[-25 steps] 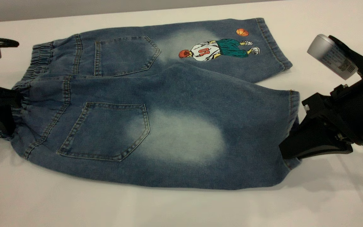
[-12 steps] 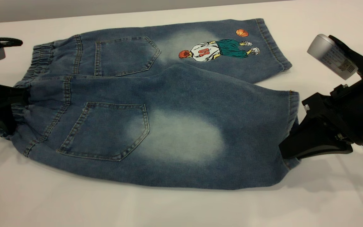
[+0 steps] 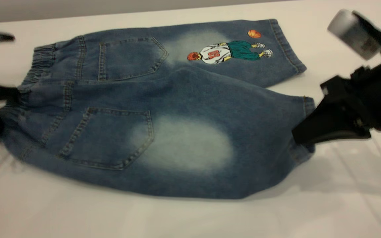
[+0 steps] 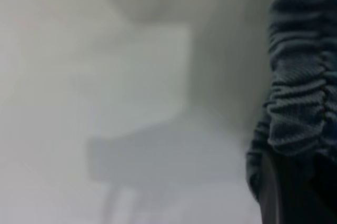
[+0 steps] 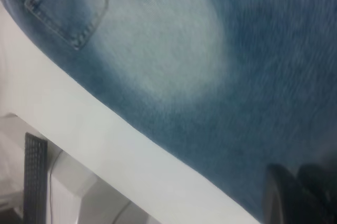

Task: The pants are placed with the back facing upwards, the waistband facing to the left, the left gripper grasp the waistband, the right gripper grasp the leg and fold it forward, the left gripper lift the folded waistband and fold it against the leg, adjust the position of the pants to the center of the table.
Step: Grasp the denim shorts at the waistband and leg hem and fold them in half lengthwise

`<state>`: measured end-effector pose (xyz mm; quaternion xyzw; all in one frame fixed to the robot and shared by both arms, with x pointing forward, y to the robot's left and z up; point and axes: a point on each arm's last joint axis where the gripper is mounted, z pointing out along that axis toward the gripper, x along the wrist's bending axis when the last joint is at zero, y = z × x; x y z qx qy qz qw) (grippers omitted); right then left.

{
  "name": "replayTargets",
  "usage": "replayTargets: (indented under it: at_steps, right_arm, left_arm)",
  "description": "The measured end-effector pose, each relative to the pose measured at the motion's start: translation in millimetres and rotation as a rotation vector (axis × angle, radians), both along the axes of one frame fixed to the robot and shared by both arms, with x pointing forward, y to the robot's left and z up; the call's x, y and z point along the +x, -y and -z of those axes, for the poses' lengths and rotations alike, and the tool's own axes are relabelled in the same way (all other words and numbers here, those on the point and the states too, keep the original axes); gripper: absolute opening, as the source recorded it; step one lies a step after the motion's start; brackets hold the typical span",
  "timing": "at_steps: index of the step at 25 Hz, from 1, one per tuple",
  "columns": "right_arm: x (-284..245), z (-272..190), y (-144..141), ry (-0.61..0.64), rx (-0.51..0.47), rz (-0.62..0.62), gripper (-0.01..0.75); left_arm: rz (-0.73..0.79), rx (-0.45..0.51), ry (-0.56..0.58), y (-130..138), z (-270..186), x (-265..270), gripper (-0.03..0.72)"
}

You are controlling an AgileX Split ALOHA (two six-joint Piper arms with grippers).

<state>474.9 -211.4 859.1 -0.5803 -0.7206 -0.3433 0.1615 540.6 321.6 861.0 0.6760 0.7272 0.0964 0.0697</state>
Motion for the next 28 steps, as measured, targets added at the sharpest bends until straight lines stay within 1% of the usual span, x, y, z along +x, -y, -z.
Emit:
replayTargets:
  at_steps: [4,7,10,12,14,17,20,22,25,28]
  right_arm:
    - [6,-16,-1,0.056,0.011,0.012,0.011]
    - [11,-21,-3,0.057,0.032,0.017,0.011]
    - [8,-21,-5,0.008,0.061,0.004,0.019]
    - [3,-20,-5,-0.033,0.052,-0.024,0.048]
    - [-2,-19,-6,-0.087,0.065,-0.038,0.104]
    - [-13,-16,-6,-0.152,0.083,-0.070,0.219]
    - [-21,-5,-5,-0.234,0.086,-0.030,0.343]
    - [-26,3,-5,-0.279,0.082,-0.022,0.411]
    - [-27,11,-6,-0.327,0.101,-0.004,0.456]
    - [-31,20,-8,-0.377,0.125,-0.019,0.465]
  left_arm:
    - [0.020,0.002,0.108,7,-31,3,0.080]
    - [0.056,0.000,0.171,19,-48,5,0.078]
    - [0.089,-0.003,0.173,28,-49,4,0.078]
    - [0.088,-0.004,0.156,29,-48,3,0.078]
    - [0.087,-0.004,0.161,29,-48,4,0.078]
    - [0.087,-0.004,0.161,29,-48,4,0.078]
    - [0.087,-0.004,0.161,29,-48,4,0.078]
    - [0.087,-0.004,0.161,29,-48,4,0.078]
    - [0.087,-0.004,0.159,29,-49,4,0.078]
    - [0.086,-0.003,0.150,29,-48,3,0.078]
